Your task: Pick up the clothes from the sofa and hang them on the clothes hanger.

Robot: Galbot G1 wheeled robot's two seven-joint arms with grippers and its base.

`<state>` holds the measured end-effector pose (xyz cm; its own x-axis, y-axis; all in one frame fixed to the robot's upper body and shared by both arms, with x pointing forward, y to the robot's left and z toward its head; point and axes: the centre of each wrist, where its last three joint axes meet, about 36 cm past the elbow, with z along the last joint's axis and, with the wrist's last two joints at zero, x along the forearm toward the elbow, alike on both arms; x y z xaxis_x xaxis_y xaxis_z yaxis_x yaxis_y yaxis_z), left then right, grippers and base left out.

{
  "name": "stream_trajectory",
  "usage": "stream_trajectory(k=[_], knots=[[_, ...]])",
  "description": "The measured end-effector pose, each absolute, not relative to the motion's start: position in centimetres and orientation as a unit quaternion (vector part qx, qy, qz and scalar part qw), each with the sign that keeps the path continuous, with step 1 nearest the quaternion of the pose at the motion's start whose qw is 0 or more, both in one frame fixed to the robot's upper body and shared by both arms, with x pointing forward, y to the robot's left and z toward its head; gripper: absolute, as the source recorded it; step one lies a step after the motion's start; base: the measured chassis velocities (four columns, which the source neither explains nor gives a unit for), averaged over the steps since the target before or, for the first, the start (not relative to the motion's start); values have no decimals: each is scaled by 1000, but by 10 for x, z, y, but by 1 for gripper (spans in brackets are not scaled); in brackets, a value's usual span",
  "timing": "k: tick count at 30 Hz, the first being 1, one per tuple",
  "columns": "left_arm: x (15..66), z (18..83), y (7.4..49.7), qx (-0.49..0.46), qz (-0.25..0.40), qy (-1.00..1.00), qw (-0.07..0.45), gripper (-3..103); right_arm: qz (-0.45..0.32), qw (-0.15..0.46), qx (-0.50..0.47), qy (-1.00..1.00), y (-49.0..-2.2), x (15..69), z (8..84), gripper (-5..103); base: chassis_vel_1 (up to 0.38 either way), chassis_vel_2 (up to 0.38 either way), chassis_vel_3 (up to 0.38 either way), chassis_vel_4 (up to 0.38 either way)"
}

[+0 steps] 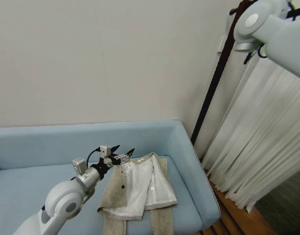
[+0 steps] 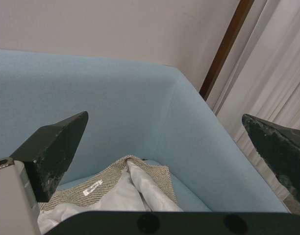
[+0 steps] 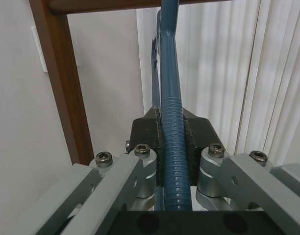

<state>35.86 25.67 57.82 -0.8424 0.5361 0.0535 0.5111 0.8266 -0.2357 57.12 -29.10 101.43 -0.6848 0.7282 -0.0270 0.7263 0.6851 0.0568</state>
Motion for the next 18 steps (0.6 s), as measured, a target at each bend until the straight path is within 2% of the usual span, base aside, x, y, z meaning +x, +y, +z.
stream_trajectory(k=[18], knots=[[353, 576, 262, -262, 105, -958, 58, 100, -11, 20, 328, 944, -274, 517, 984, 8, 0, 0, 0, 0]])
